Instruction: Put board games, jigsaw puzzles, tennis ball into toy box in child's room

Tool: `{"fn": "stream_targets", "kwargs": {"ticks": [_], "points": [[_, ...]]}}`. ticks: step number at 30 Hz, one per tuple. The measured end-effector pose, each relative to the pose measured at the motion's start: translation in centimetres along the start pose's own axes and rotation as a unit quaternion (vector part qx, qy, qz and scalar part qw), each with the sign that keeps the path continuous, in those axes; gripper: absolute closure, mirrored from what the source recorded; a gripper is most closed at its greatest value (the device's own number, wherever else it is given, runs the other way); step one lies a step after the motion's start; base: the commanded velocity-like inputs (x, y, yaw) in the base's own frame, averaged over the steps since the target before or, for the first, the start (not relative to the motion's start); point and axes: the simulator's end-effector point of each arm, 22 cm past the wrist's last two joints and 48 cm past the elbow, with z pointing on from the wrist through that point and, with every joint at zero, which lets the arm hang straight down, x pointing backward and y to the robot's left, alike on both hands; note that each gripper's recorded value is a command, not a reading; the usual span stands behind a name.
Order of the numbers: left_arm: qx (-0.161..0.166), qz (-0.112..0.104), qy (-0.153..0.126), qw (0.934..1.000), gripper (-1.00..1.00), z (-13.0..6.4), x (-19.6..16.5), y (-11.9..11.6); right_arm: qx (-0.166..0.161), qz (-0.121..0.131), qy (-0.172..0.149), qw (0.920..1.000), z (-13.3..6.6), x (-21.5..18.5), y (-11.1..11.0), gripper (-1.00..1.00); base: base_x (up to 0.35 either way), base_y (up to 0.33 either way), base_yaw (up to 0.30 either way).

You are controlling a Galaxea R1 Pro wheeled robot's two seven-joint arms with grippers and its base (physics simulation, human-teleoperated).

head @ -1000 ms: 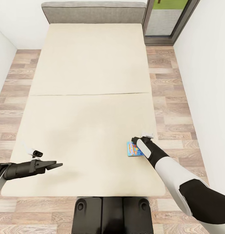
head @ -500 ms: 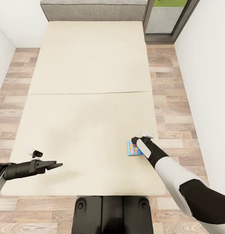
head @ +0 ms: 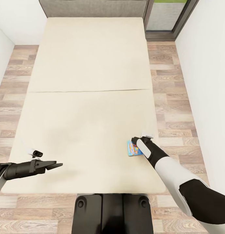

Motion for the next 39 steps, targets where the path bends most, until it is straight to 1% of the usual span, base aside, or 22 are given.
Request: {"fn": "stream_targets", "kwargs": {"ticks": [12, 39], "points": [[0.0, 0.0, 0.0, 1.0, -1.0, -0.01, 0.0, -0.03, 0.0, 0.0, 0.0, 1.0, -0.03, 0.03, 0.06, -1.0, -0.032, 0.0, 0.0], [0.001, 0.0, 0.0, 1.0, -1.0, -0.01, 0.0, -0.04, 0.0, -0.001, 0.0, 1.0, -0.02, 0.01, 0.02, -1.0, -0.09, 0.0, 0.0]]}}
